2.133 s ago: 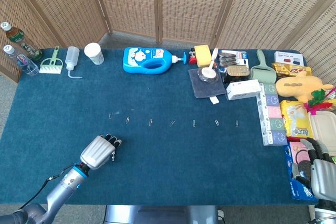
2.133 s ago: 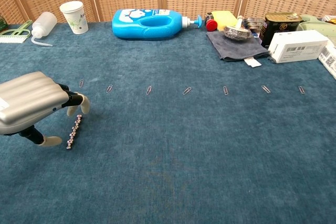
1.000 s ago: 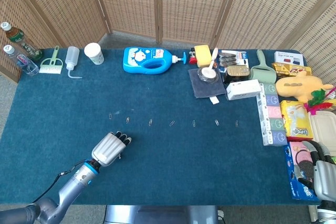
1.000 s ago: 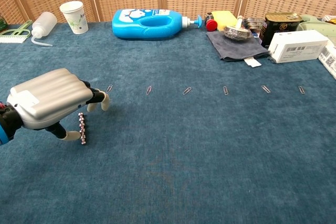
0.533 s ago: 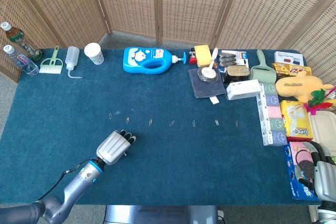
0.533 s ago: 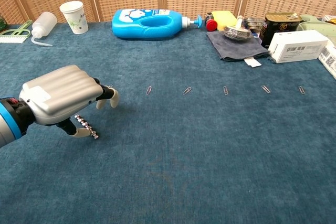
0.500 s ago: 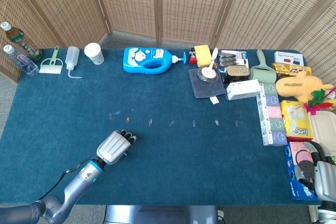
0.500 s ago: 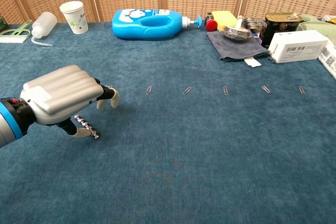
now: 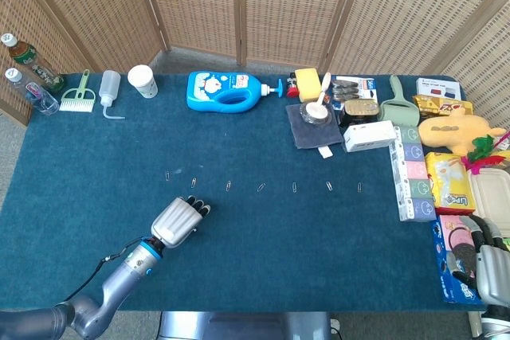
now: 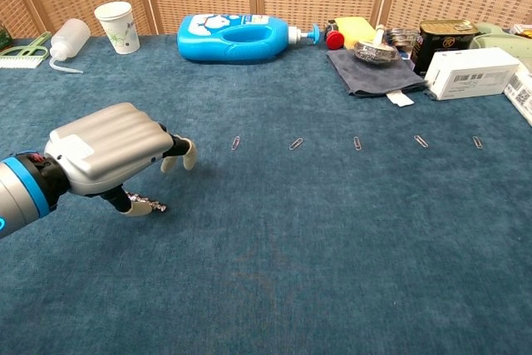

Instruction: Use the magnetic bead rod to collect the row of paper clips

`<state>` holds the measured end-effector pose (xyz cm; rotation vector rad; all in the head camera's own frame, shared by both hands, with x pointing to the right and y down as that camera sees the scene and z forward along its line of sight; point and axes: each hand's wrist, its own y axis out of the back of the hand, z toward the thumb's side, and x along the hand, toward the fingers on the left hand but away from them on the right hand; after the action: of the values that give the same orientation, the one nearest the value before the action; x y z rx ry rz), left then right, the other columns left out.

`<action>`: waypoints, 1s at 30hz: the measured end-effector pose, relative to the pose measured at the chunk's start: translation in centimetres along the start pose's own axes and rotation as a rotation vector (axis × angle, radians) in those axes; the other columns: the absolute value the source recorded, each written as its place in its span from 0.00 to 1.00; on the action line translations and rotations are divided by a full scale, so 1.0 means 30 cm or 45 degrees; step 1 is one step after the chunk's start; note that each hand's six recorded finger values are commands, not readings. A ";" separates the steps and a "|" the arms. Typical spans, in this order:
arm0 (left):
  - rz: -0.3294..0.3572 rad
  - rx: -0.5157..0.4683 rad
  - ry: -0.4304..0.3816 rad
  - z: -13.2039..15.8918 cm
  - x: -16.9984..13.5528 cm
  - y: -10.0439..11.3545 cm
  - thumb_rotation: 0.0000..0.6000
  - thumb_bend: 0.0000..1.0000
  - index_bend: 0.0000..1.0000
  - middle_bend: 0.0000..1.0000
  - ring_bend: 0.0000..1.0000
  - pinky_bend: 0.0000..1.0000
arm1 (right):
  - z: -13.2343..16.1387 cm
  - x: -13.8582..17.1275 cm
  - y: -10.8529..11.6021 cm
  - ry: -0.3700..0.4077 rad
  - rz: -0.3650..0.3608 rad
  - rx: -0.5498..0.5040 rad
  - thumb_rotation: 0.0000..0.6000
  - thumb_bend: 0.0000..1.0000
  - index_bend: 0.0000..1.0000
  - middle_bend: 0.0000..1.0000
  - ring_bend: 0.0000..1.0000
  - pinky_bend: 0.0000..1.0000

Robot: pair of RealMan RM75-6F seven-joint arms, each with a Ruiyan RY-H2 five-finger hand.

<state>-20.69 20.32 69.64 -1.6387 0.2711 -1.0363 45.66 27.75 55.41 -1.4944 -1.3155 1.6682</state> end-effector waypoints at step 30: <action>0.026 -0.423 0.045 -0.047 -0.065 0.145 1.00 0.18 0.44 0.43 0.45 0.62 | 0.038 0.002 0.006 0.030 -0.007 0.003 1.00 0.39 0.18 0.18 0.09 0.36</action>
<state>-21.45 19.10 64.87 -1.9101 0.5036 -1.0460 44.61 27.39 55.12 -1.5033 -1.3032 1.6432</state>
